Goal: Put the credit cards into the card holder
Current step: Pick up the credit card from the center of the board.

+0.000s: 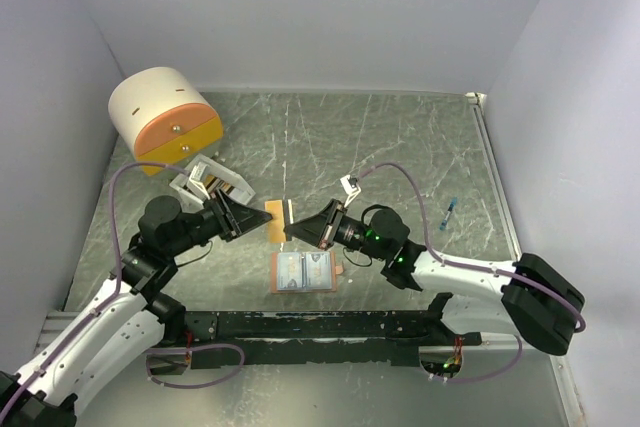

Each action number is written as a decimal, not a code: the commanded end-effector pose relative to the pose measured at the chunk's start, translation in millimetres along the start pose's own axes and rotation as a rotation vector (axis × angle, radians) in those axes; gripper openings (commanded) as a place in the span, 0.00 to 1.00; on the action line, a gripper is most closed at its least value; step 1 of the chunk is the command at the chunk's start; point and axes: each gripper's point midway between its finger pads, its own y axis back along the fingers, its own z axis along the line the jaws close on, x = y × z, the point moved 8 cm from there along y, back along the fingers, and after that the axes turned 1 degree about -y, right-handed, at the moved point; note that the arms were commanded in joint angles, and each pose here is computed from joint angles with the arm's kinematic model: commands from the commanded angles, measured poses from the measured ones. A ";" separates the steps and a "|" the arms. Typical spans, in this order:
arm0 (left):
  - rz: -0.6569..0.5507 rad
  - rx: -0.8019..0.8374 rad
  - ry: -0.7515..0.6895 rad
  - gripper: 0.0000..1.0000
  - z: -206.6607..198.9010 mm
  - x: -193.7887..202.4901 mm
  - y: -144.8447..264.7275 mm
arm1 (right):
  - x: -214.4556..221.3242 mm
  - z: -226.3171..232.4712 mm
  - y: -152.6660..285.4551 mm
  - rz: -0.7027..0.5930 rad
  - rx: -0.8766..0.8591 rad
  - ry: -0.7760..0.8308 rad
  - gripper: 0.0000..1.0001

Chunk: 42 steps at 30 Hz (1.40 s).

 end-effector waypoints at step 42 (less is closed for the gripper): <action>0.062 0.211 -0.048 0.16 -5.4 14.8 9.0 | 12.5 -4.2 -1.2 0.056 0.021 0.018 0.00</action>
